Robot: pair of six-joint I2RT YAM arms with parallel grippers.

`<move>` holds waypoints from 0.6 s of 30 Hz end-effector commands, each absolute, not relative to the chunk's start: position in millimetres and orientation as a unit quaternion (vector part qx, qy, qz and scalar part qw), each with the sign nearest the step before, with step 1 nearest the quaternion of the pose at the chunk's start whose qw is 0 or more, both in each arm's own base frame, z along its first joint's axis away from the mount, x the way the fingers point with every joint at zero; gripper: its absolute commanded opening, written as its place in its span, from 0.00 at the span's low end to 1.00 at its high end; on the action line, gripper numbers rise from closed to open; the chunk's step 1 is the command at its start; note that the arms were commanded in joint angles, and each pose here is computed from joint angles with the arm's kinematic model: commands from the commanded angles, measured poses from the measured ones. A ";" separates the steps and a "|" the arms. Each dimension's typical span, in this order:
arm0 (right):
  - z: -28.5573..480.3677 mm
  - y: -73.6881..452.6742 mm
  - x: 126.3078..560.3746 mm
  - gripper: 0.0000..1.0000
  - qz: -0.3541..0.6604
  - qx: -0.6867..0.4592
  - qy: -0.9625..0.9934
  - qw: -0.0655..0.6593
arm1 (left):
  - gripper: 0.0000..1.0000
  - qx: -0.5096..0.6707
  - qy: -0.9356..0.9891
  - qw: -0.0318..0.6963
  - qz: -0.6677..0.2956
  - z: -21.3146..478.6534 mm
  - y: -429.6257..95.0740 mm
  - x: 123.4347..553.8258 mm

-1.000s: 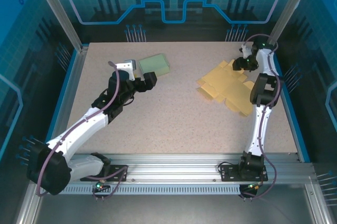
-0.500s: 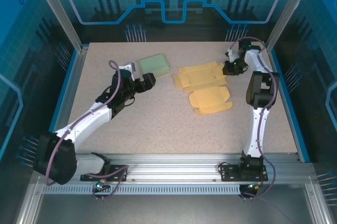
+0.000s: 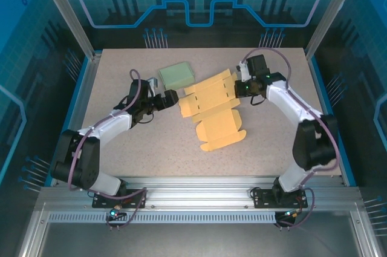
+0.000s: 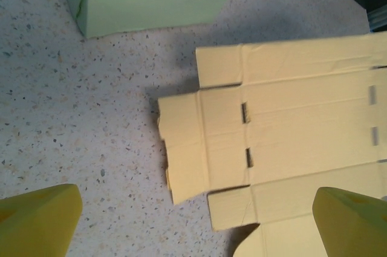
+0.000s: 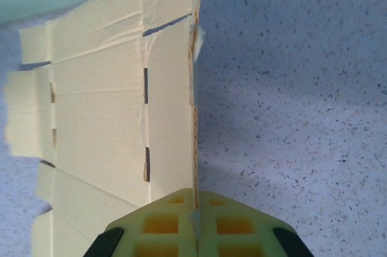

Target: Fold the paper box

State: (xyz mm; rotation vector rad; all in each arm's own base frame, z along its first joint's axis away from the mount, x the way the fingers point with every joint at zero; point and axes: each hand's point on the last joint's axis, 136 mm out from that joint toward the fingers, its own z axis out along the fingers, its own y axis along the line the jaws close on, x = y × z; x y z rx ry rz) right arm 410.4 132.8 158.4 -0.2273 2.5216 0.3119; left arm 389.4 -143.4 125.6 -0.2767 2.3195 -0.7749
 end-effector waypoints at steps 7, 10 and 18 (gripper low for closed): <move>213.5 176.9 385.7 0.00 0.202 -0.087 0.902 0.373 | 0.99 -0.032 0.874 0.342 -0.344 121.0 -148.8 387.8; 229.9 186.0 375.6 0.00 0.219 -0.101 0.891 0.384 | 0.99 -0.022 0.861 0.357 -0.361 123.1 -146.7 393.9; 265.2 206.2 342.6 0.00 0.279 -0.196 0.844 0.414 | 0.99 0.136 0.810 0.467 -0.327 193.3 -144.3 408.2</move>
